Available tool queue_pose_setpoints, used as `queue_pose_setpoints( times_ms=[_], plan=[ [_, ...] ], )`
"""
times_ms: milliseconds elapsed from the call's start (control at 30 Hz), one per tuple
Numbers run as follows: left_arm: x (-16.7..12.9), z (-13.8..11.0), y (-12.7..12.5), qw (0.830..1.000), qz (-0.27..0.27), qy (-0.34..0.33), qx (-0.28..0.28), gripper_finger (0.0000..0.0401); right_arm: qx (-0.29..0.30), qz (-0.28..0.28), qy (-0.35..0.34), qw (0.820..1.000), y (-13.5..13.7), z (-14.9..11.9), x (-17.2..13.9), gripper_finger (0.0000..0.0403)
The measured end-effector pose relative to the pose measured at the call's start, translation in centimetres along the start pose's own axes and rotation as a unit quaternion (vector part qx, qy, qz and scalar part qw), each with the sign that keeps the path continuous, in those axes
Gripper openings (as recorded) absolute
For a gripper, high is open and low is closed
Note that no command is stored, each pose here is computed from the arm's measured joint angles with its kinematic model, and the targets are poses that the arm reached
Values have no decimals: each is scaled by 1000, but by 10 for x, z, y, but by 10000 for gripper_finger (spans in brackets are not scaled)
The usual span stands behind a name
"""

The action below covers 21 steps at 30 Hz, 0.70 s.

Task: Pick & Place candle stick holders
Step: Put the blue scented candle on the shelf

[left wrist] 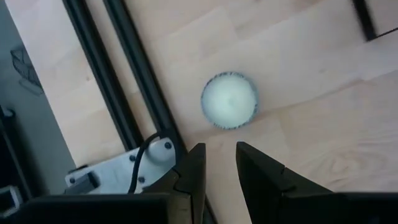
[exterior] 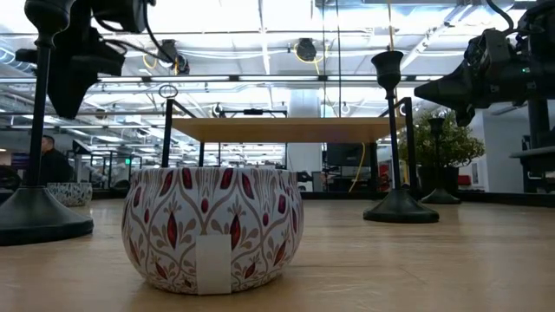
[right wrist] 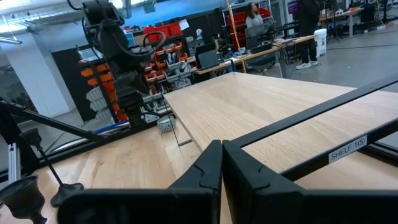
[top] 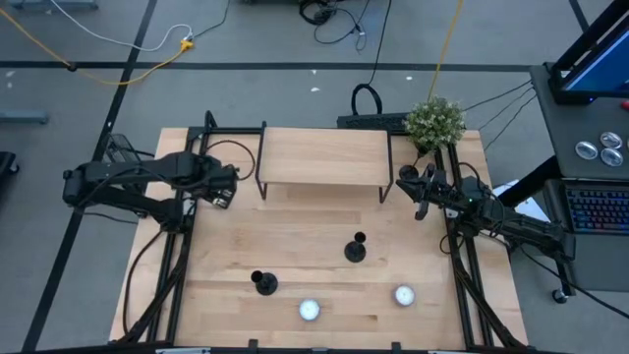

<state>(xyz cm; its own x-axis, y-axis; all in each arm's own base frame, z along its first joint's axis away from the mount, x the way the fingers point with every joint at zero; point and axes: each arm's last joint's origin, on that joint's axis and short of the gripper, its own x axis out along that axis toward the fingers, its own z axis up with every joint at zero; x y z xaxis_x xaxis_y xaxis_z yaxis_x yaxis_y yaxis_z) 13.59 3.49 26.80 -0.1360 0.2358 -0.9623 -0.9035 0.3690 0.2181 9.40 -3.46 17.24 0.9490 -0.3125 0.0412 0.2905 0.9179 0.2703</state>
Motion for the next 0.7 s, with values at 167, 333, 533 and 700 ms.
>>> queue_pose_setpoints(
  times_ms=[167,333,533,700],
  plan=[
    [19,9,8,999,-51,6,-3,93,0,0,0,1000,0,0,0,4],
    [42,15,14,997,-76,24,-12,93,0,0,0,1000,0,0,0,4],
    [57,19,25,997,-61,40,-22,93,0,0,0,1000,0,0,0,4],
    [67,24,30,997,-64,36,-32,93,0,0,0,1000,0,0,0,4]
  ],
)
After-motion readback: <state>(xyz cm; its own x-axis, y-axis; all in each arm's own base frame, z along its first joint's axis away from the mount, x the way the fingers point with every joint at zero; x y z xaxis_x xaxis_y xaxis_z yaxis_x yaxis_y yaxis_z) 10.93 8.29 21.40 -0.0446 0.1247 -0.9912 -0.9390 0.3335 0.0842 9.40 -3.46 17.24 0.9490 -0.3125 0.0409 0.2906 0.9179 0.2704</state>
